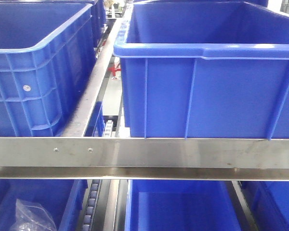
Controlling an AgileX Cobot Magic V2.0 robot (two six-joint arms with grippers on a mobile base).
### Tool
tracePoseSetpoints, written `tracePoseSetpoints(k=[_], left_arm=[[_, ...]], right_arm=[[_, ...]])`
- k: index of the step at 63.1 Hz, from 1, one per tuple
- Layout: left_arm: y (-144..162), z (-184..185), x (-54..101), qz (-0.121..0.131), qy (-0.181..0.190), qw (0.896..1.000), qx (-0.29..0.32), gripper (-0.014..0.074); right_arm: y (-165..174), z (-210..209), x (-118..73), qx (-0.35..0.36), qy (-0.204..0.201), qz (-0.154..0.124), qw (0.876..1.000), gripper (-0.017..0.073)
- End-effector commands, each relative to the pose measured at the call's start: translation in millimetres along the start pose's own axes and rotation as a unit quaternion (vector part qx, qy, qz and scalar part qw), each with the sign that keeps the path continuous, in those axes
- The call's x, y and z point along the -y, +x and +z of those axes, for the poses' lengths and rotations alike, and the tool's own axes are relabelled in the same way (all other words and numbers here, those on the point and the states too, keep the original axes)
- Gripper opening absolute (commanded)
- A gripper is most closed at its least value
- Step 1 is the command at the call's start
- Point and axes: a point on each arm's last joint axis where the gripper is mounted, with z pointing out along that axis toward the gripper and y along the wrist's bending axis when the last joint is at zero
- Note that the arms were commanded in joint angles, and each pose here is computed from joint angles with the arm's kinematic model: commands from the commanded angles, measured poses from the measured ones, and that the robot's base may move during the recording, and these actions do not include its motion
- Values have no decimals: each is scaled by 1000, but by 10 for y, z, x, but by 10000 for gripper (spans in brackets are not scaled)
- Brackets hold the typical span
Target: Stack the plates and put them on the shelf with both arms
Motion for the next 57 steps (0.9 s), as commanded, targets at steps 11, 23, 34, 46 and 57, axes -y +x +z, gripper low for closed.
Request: tracePoseSetpoints(k=[11,23,34,46,57], left_arm=[[-156,-33,36,-5,11,999,51,89],[-156,-33,36,-5,11,999,51,89],[-156,-33,36,-5,11,999,51,89],[-156,-33,36,-5,11,999,51,89],[-156,-33,36,-5,11,999,51,89]], right_arm=[[435,-645,130,55,-1,-21,998,48],[585,-877,165,78,-6,-22,997,48],[576,-899,162,83,-8,-22,996,48],[576,-899,162,83,-8,-22,996,48],[575,-899,162,84,-8,-22,996,48]])
